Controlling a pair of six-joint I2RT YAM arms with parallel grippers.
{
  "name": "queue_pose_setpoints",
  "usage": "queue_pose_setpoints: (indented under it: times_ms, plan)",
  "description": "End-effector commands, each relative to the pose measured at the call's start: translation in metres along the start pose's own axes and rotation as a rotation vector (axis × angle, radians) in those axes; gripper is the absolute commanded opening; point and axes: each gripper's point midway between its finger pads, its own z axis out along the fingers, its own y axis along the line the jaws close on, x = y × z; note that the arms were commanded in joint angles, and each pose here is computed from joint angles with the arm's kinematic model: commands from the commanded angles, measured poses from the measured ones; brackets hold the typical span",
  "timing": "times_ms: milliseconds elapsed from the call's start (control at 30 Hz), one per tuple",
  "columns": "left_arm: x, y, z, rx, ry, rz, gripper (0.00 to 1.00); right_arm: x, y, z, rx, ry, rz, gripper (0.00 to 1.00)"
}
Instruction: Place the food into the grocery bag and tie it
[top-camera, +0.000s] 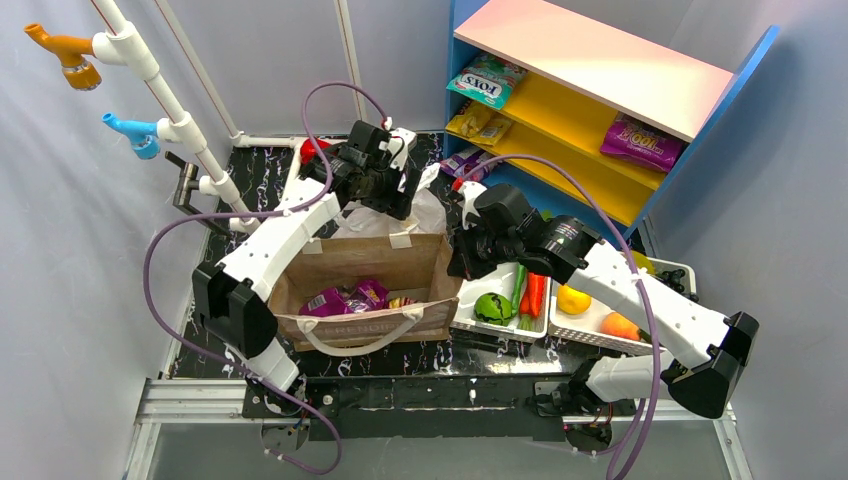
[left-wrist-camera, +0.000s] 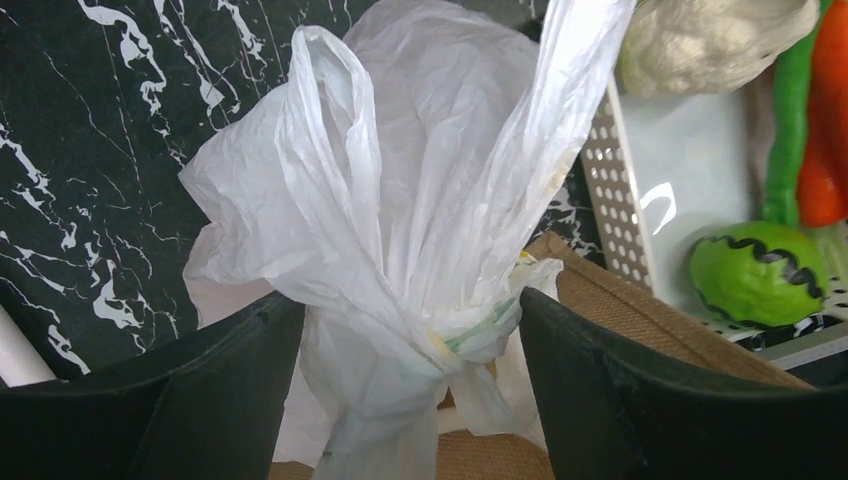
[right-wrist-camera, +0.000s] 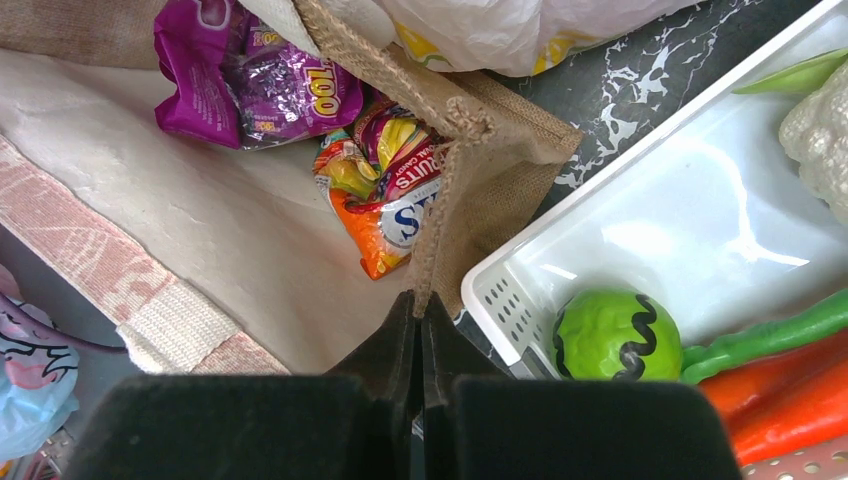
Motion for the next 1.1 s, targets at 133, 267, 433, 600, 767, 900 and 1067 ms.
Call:
queue_pose_setpoints:
  times_ms: [133, 267, 433, 600, 767, 900, 1067]
  plan:
    - [0.009, -0.002, 0.008, -0.005, 0.026, -0.021, 0.44, -0.004, -0.003, -0.010, 0.012, -0.025, -0.046, 0.01]
    - [-0.001, -0.006, 0.003, 0.001, -0.018, -0.038, 0.19, -0.005, -0.002, -0.008, 0.009, -0.027, -0.051, 0.01]
    - [-0.017, -0.006, -0.015, -0.005, -0.078, -0.050, 0.05, -0.004, -0.002, -0.006, 0.006, -0.017, -0.050, 0.01]
    - [-0.040, -0.007, -0.047, -0.007, -0.167, -0.060, 0.00, -0.008, -0.002, -0.006, 0.013, -0.028, -0.048, 0.01]
    - [-0.058, -0.012, -0.094, 0.015, -0.275, -0.054, 0.00, -0.015, -0.002, -0.006, 0.017, -0.056, -0.046, 0.01]
    - [-0.059, -0.019, -0.135, 0.054, -0.359, -0.055, 0.00, -0.018, 0.000, -0.004, 0.014, -0.054, -0.039, 0.01]
    - [-0.049, -0.029, -0.179, 0.110, -0.437, -0.045, 0.00, -0.018, -0.001, 0.002, 0.024, -0.024, -0.028, 0.01]
